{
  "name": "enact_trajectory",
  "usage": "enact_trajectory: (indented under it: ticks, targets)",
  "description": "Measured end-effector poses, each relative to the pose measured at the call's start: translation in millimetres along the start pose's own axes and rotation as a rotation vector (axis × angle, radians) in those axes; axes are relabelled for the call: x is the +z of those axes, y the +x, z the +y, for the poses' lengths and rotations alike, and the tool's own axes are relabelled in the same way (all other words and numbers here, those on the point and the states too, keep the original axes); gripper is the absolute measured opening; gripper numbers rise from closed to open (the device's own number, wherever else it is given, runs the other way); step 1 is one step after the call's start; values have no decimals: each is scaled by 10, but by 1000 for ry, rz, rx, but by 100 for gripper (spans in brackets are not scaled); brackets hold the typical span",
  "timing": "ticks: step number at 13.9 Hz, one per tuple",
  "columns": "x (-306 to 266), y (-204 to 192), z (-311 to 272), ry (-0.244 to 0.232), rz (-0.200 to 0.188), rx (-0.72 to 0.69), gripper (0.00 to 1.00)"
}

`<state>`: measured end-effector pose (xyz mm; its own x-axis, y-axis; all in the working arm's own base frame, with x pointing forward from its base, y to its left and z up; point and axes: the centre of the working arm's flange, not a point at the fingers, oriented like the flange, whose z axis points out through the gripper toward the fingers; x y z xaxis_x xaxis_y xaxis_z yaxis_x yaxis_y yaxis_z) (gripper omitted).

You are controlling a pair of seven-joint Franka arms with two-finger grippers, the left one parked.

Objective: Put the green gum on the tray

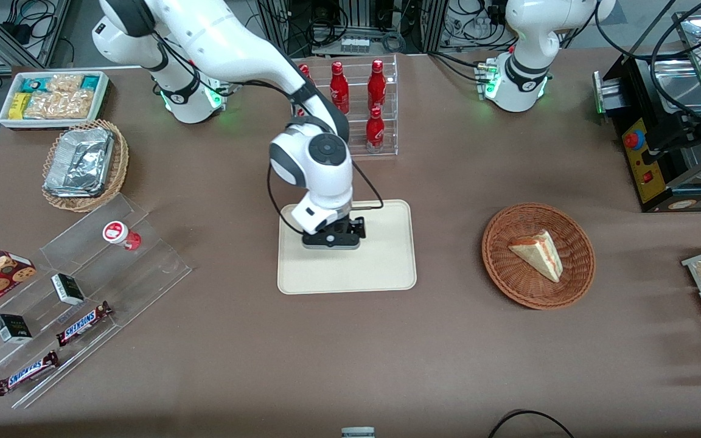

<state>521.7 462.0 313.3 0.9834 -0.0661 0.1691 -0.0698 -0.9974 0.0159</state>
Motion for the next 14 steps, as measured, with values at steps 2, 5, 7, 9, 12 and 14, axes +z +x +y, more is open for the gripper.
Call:
enact_trajectory:
  ticks: [2, 5, 7, 9, 12, 14]
  targets:
    - [-435, 109, 217, 11, -52, -6, 100]
    - [-1031, 193, 665, 11, -97, -41, 100]
    - [-1418, 201, 985, -5, -131, -40, 100]
    - [-1749, 258, 1361, -16, -162, -56, 100]
    - [-2139, 428, 2087, -18, -197, -76, 100]
    - [-2295, 555, 2582, -15, -212, -74, 100]
